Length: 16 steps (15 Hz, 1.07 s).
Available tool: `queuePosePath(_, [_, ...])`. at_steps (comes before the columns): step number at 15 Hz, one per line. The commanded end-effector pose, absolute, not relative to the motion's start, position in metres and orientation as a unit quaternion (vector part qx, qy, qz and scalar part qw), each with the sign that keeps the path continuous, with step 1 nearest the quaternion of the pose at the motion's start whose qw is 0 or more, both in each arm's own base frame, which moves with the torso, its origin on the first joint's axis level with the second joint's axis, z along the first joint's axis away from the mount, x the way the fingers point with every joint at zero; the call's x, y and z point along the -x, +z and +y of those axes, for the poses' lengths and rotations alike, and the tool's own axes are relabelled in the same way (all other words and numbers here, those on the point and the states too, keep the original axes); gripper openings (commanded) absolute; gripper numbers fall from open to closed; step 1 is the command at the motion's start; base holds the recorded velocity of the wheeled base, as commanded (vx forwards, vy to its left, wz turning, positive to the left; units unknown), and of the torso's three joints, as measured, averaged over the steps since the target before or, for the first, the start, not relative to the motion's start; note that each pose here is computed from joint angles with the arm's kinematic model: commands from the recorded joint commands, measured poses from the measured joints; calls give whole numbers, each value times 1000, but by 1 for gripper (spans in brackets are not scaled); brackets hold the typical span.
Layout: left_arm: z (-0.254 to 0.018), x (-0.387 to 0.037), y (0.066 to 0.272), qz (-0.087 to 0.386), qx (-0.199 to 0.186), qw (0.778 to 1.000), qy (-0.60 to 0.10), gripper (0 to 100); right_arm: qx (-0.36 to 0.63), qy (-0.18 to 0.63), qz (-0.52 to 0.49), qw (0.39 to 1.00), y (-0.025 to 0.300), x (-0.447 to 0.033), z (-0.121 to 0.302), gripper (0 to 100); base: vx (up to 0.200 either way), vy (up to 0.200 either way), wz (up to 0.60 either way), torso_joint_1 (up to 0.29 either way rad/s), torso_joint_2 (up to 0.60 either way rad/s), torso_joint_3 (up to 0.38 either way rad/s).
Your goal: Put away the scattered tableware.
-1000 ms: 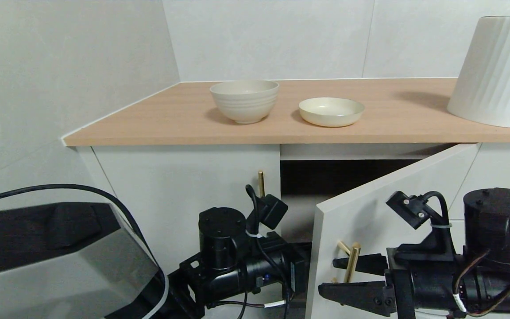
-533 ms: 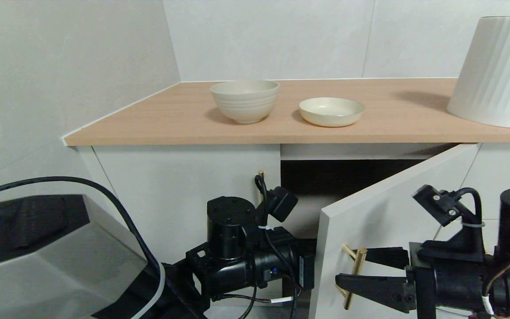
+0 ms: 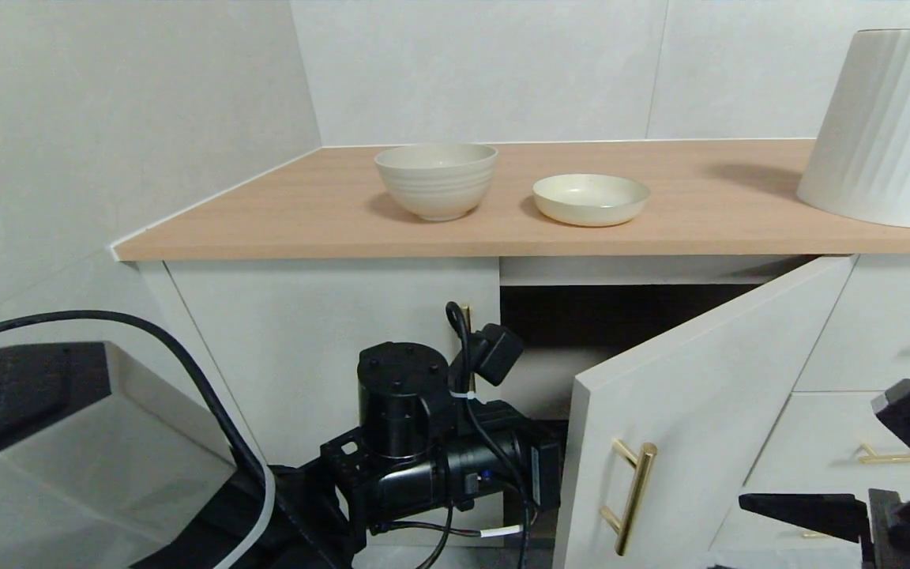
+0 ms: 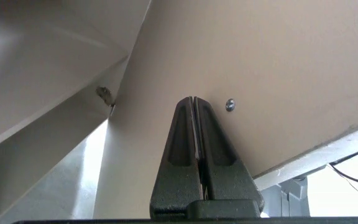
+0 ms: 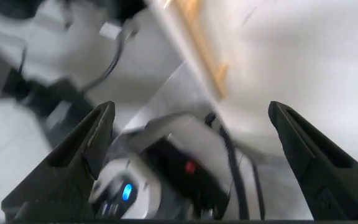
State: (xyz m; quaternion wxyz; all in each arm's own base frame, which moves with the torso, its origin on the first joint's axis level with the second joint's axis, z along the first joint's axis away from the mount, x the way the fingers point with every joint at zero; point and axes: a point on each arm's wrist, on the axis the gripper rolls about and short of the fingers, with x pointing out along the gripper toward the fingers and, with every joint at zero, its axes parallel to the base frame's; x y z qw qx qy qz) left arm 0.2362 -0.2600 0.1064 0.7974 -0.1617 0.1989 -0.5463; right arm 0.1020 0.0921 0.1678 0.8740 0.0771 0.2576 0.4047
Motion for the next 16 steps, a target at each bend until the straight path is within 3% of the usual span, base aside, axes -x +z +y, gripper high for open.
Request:
queuePosePath(1, [-260, -236, 106, 199, 162, 798, -546, 0, -83, 429, 225, 871, 178, -85, 83, 100, 0, 0, 0, 0, 0, 0])
queuePosePath(6, [-261, -237, 103, 204, 161, 798, -544, 0, -81, 437, 229, 866, 175, -83, 83, 100, 0, 0, 0, 0, 0, 0])
queuePosePath(12, [-264, -240, 108, 211, 160, 798, -542, 0, -64, 451, 226, 861, 172, -78, 83, 100, -200, 0, 0, 3, 2, 1])
queuePosePath(16, [-272, -248, 108, 218, 158, 798, -540, 0, -61, 451, 226, 861, 171, -78, 82, 100, 0, 0, 0, 0, 0, 0])
